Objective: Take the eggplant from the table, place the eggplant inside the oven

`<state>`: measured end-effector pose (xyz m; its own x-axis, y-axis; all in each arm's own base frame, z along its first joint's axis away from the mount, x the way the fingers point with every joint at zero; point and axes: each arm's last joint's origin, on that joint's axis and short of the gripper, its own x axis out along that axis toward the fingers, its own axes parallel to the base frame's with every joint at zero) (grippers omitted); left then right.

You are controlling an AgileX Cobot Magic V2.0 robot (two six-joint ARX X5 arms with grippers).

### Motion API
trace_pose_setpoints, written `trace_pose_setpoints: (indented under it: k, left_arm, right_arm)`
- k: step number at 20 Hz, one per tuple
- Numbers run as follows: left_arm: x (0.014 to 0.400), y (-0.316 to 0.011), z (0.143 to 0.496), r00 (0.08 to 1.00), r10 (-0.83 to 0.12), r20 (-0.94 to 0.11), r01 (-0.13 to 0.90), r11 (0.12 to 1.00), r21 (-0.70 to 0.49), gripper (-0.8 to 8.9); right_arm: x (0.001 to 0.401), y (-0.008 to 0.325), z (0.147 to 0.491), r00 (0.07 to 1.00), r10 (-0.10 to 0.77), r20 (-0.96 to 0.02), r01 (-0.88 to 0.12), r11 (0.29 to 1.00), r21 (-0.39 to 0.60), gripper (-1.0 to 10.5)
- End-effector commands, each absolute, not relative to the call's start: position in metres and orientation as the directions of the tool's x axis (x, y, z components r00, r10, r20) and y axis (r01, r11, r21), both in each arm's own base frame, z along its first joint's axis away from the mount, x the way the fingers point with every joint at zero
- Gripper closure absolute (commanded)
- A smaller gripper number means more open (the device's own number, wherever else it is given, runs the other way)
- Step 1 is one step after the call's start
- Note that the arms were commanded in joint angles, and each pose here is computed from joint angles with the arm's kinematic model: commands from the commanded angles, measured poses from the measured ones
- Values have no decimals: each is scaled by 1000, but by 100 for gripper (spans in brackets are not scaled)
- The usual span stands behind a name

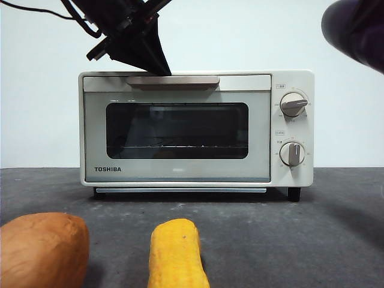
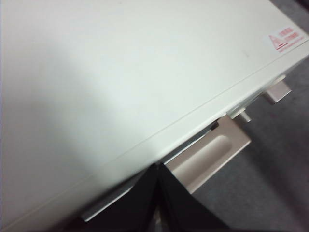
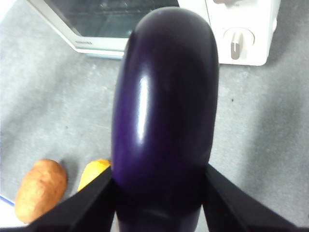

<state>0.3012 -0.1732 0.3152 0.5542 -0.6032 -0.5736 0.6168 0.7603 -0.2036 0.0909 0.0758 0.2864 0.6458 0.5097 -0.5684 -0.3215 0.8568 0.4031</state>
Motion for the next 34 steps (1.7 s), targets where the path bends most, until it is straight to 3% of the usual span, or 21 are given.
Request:
trace_pose_setpoints:
  k: [1, 8, 13, 19, 22, 27, 31, 34]
  left_arm:
    - [307, -179, 309, 557, -574, -600, 622, 767, -156, 806]
    - [282, -192, 303, 343, -606, -718, 677, 689, -258, 806]
    - [257, -198, 299, 209, -561, -801, 692, 663, -284, 806]
    - [236, -193, 303, 122, -510, -851, 698, 654, -292, 806]
    - [227, -186, 317, 159, -526, -836, 706, 652, -276, 806]
    - [214, -152, 346, 408, -407, -817, 619, 781, -81, 806]
    - [198, -114, 359, 525, -352, -775, 514, 857, -42, 806]
    - [182, -86, 364, 590, -325, -740, 438, 898, -45, 806]
  right_arm:
    - [89, 76, 294, 659, 524, -539, -338, 847, 410, 853]
    - [90, 76, 294, 660, 524, -538, -338, 847, 410, 853]
    - [90, 76, 295, 665, 528, -528, -341, 844, 413, 853]
    - [92, 78, 299, 677, 547, -492, -387, 834, 394, 853]
    - [93, 80, 302, 666, 588, -459, -452, 808, 379, 853]
    - [104, 96, 305, 570, 710, -413, -619, 702, 352, 853]
    - [125, 118, 305, 520, 695, -497, -662, 695, 280, 853]
    - [146, 145, 309, 493, 639, -591, -698, 695, 170, 853]
